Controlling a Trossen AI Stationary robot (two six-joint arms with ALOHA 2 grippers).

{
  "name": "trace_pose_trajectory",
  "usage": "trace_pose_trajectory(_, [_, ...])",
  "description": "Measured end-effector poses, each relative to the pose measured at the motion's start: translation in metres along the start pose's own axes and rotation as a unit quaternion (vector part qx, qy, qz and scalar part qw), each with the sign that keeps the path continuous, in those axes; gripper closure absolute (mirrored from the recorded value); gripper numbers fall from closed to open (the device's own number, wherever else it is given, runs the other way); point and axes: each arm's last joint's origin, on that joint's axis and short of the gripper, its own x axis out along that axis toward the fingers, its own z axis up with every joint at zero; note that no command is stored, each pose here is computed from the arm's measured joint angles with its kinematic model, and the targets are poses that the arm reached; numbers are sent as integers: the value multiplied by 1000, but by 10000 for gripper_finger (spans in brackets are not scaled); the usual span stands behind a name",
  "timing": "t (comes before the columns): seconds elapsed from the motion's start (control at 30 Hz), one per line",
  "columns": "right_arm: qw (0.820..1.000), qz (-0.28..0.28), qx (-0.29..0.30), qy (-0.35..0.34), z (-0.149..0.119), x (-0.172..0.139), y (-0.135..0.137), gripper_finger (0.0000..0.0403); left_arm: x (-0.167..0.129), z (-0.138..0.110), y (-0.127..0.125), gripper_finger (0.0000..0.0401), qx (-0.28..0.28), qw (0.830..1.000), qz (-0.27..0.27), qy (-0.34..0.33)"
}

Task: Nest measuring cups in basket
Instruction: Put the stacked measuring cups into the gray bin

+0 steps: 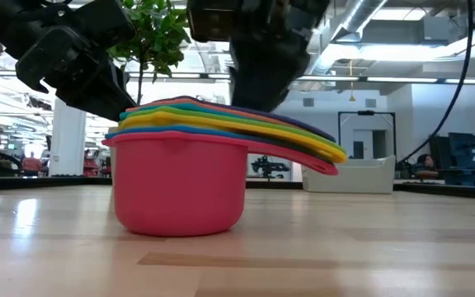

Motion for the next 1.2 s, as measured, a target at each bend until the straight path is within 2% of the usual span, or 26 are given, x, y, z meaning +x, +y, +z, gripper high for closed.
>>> trace_pose_trajectory(0.47, [998, -9, 42, 44, -15, -1, 18, 310, 0, 0, 0, 310, 0, 1000, 1, 0])
trace_pose_trajectory(0.57, [996, -50, 57, 47, -18, -4, 18, 309, 0, 0, 0, 310, 0, 1000, 1, 0])
trace_pose_trajectory(0.7, [990, -115, 81, 23, -12, -24, 15, 293, 0, 0, 0, 310, 4, 1000, 1, 0])
trace_pose_trajectory(0.8, [985, -132, 114, -1, -11, -39, 16, 264, 0, 0, 0, 310, 6, 1000, 1, -1])
trace_pose_trajectory(0.93, [980, -111, 166, -19, -9, -45, 22, 199, 0, 1, 0, 310, 14, 1000, 0, -3])
trace_pose_trajectory(1.07, [981, -79, 177, -7, -13, -42, 34, 117, 0, 1, 0, 310, 35, 999, 1, -6])
trace_pose_trajectory(1.2, [987, -40, 159, -2, -16, -37, 51, 45, 3, 5, 3, 310, 45, 999, 4, -17])
